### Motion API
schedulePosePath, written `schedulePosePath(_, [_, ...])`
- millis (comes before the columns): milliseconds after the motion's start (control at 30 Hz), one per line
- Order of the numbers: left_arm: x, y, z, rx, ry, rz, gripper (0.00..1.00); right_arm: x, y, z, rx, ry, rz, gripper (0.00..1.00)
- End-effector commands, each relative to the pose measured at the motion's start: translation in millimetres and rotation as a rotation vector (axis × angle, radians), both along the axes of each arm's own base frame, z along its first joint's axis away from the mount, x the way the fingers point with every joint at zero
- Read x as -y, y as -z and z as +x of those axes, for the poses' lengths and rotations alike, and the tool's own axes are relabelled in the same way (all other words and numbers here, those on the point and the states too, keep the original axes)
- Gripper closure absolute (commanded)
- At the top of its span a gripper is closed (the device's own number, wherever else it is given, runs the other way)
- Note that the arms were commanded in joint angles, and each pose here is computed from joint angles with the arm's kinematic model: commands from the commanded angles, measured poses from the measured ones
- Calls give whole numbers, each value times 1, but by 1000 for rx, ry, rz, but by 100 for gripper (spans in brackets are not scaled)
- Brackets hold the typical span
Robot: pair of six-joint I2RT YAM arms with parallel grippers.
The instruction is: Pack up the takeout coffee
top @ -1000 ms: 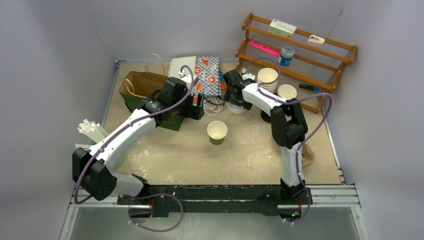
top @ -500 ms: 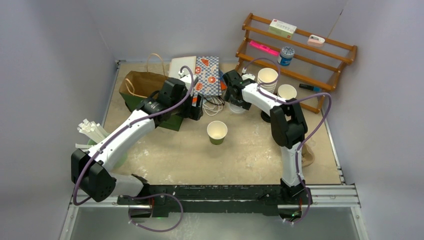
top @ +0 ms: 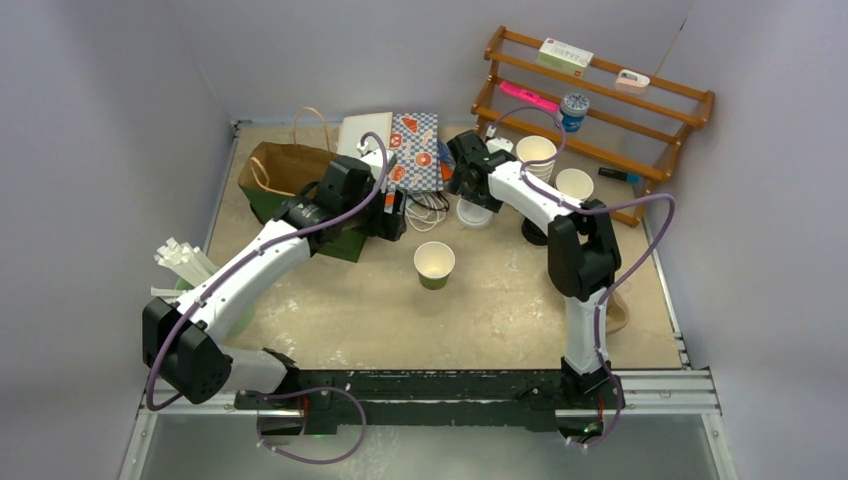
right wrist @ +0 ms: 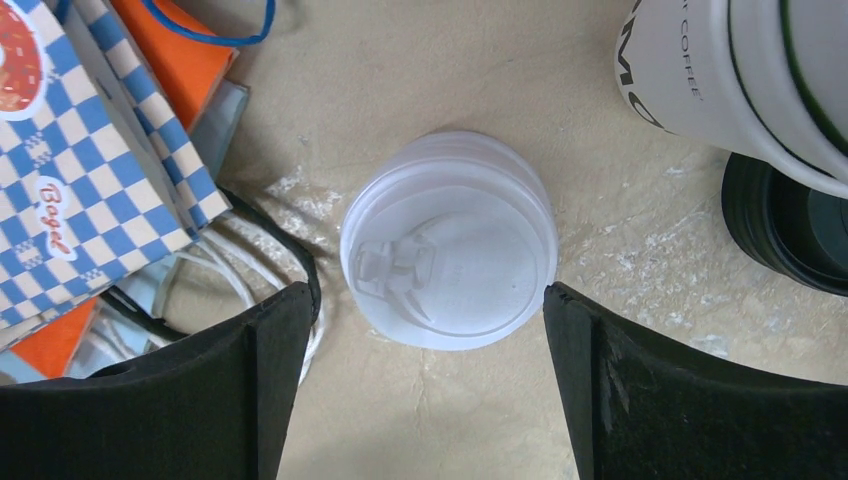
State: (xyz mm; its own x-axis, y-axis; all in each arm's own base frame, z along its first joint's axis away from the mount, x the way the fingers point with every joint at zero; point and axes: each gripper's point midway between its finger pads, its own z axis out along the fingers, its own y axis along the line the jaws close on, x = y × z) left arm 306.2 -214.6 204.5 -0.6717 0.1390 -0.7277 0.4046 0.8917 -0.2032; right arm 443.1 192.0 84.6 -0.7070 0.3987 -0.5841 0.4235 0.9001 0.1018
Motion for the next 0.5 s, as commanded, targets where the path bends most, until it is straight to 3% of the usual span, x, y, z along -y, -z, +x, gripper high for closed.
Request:
schedulePosePath(0, [4,-12,3,39,7,-43,18,-5,-29,0,36,-2,36,10])
schedulePosePath(133, [4,-11,1,34,7,-46,18,-1,-16,-2,9,14,11,2])
schedulePosePath(467, [0,-8,-5,25,10,-37,18,0,6,4,9,44,5,8])
